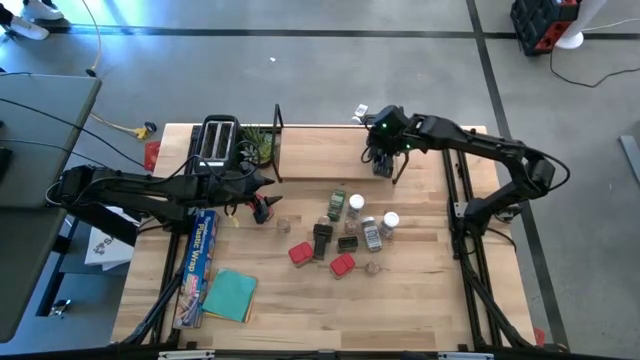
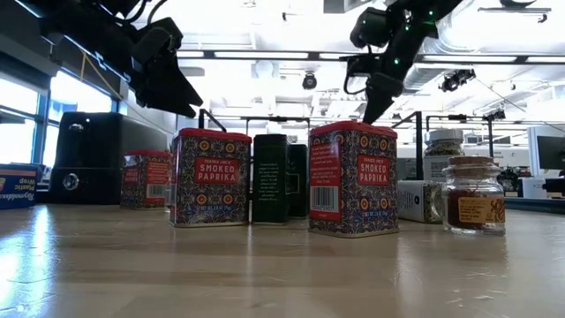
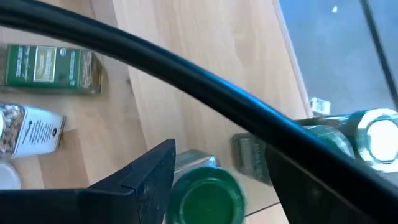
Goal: Shelf spices
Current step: Put the left green seasoning bottle on the shelf aligned with the other green seasoning bottles, then adjust the green seasoning bottle
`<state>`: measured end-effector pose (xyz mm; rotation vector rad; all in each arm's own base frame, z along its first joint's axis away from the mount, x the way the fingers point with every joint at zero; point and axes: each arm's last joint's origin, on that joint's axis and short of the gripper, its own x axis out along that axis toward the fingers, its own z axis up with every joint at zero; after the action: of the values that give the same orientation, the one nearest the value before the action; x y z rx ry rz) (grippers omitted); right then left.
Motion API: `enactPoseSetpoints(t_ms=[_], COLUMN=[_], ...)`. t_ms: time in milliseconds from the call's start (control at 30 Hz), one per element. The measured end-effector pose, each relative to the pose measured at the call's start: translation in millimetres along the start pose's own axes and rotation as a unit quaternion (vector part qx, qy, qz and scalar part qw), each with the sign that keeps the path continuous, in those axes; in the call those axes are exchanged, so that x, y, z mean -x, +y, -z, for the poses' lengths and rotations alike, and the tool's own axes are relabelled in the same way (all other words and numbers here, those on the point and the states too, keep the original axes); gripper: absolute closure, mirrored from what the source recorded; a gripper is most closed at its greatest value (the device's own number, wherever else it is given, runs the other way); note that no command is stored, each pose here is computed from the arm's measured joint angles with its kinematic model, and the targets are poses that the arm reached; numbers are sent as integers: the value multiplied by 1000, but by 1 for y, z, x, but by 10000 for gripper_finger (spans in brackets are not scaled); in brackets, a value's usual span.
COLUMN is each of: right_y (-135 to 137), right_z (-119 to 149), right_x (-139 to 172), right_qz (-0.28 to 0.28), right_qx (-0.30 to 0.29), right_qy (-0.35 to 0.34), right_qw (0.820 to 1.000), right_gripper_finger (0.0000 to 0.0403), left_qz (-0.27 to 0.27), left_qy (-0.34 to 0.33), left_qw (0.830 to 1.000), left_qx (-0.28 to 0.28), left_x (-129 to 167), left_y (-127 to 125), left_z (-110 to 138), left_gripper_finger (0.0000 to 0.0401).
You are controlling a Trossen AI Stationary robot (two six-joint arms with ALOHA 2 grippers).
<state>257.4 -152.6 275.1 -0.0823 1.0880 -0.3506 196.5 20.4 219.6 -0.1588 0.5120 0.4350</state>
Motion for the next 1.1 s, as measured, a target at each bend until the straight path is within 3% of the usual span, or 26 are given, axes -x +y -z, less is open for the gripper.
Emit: enactPoseSetpoints(t_ms=[333,500,633,800,900,1100], right_y=[11,16,31,47,54,59], right_z=[-18,-6,-8,-12,-2,11], right_x=[43,45,47,39,23,-4], right_qz=[5,-38,-71,-79,-85,-57], right_qx=[-30,-71,-63,-49,-46,-57], right_qy=[44,101,108,100,119,108], right_qw=[999,992,990,991,988,991], right_gripper_finger=[175,239,306,366,391,399], left_qz=[1,3,8,10,12,12], left_qy=[0,1,2,1,-1,-2], left_qw=[1000,1000,1000,1000,1000,1000], left_qx=[0,-1,-4,-8,-9,-9], left_x=[0,0,1,2,2,2], left_y=[0,-1,-3,-5,-6,-6], left_z=[0,0,1,1,1,1], left_gripper_finger=[133,133,133,133,133,133])
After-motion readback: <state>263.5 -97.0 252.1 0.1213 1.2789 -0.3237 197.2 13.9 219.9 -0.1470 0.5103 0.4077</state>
